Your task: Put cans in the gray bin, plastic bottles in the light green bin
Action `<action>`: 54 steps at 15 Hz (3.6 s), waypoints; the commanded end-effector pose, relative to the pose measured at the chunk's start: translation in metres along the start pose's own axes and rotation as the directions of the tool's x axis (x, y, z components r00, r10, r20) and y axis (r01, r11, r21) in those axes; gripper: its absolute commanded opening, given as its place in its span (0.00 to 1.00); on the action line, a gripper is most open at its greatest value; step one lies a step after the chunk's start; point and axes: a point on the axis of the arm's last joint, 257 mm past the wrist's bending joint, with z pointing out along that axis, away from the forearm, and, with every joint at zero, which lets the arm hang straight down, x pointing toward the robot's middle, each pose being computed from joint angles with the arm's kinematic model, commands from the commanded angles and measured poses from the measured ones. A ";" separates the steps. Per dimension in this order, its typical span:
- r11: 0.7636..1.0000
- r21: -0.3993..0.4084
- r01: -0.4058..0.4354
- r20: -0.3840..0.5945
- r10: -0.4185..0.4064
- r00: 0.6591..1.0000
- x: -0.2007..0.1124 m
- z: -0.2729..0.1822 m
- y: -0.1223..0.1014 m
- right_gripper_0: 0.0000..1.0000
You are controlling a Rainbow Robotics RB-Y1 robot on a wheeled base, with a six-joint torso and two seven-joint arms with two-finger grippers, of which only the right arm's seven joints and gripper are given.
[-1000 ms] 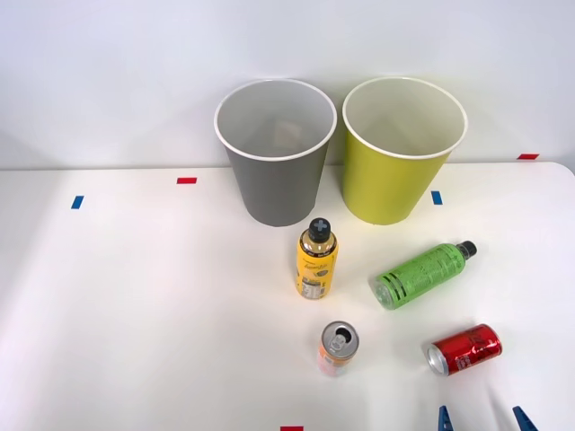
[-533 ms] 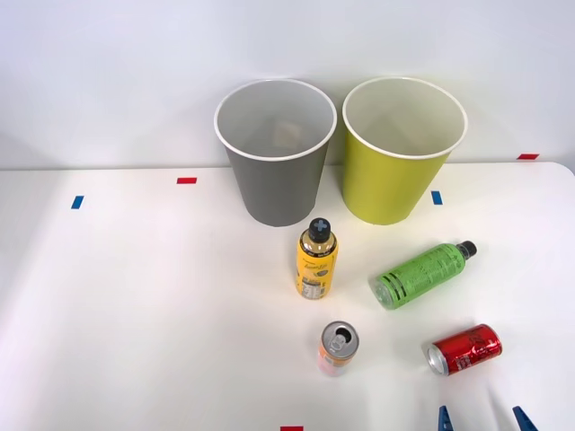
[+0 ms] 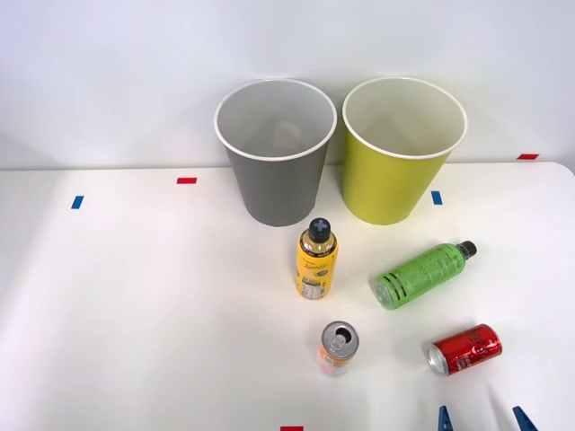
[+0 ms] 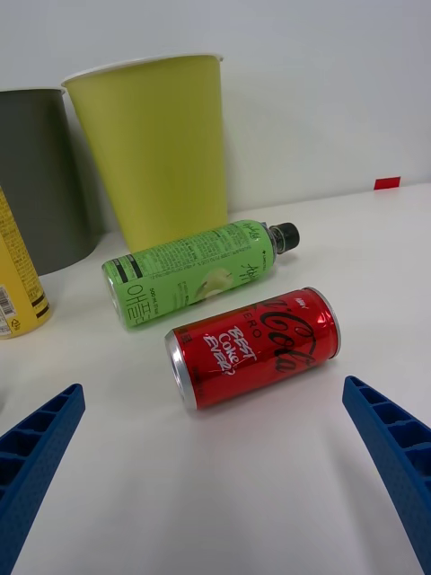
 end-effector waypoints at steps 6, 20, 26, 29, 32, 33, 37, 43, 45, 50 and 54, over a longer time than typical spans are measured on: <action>1.000 0.013 -0.016 -0.019 0.016 1.000 0.010 -0.001 -0.005 1.00; 0.959 0.222 -0.178 -0.314 0.243 0.918 -0.060 0.059 -0.049 1.00; 0.844 0.407 -0.351 -0.436 0.517 0.737 -0.065 0.061 -0.056 1.00; 0.723 0.511 -0.464 -0.385 0.676 0.628 -0.059 0.066 -0.057 1.00; 0.580 0.594 -0.557 -0.318 0.806 0.500 -0.053 0.069 -0.051 1.00; 0.542 0.619 -0.569 -0.303 0.833 0.463 -0.050 0.069 -0.050 1.00; 0.417 0.705 -0.574 -0.265 0.905 0.332 -0.048 0.075 -0.038 1.00; 0.266 0.854 -0.447 -0.188 0.959 0.212 -0.042 0.068 -0.032 1.00; 0.264 0.872 -0.413 -0.194 0.960 0.204 -0.040 0.067 -0.029 1.00; 0.229 0.903 -0.363 -0.170 0.968 0.186 -0.011 0.080 -0.029 1.00; 0.208 0.904 -0.375 -0.163 0.975 0.149 -0.006 0.096 -0.016 1.00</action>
